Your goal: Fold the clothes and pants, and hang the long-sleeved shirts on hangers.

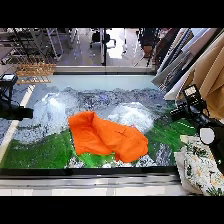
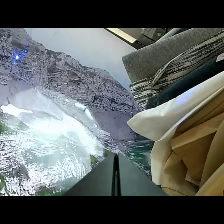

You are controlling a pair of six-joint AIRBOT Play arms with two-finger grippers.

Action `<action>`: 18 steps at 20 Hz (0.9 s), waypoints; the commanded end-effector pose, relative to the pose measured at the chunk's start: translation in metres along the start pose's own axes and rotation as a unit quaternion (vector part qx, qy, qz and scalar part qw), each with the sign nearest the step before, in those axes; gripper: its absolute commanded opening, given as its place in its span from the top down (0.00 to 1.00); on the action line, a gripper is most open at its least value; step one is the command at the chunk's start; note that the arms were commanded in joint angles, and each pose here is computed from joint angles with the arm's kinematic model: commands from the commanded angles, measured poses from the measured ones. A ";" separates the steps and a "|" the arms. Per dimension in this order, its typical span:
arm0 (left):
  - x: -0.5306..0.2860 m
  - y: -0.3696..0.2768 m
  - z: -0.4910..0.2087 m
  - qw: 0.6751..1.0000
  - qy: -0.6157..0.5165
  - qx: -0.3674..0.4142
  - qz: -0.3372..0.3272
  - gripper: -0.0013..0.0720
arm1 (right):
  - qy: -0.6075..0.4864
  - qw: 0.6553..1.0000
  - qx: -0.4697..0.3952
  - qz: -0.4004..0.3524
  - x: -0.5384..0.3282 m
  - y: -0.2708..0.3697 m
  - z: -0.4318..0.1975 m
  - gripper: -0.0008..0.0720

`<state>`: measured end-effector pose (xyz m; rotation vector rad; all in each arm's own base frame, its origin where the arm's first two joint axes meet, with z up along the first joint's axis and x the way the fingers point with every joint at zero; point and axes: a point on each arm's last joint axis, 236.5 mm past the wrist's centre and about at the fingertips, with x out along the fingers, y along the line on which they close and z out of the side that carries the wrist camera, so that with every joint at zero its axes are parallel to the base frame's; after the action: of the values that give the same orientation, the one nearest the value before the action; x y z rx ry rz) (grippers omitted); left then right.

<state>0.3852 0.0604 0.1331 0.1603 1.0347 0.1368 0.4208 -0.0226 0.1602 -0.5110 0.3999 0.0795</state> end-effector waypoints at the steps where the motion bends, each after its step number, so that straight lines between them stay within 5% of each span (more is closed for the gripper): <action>1: 0.000 0.001 0.000 1.000 0.000 -0.001 0.001 0.97 | 0.000 1.000 0.000 0.000 0.000 0.000 0.000 0.97; 18: 0.000 -0.009 0.001 1.000 -0.002 -0.007 -0.019 0.97 | -0.005 1.000 0.003 -0.001 0.000 0.000 0.003 0.97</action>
<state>0.3854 0.0587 0.1328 0.1537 1.0345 0.1314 0.4208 -0.0224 0.1603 -0.5108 0.3994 0.0798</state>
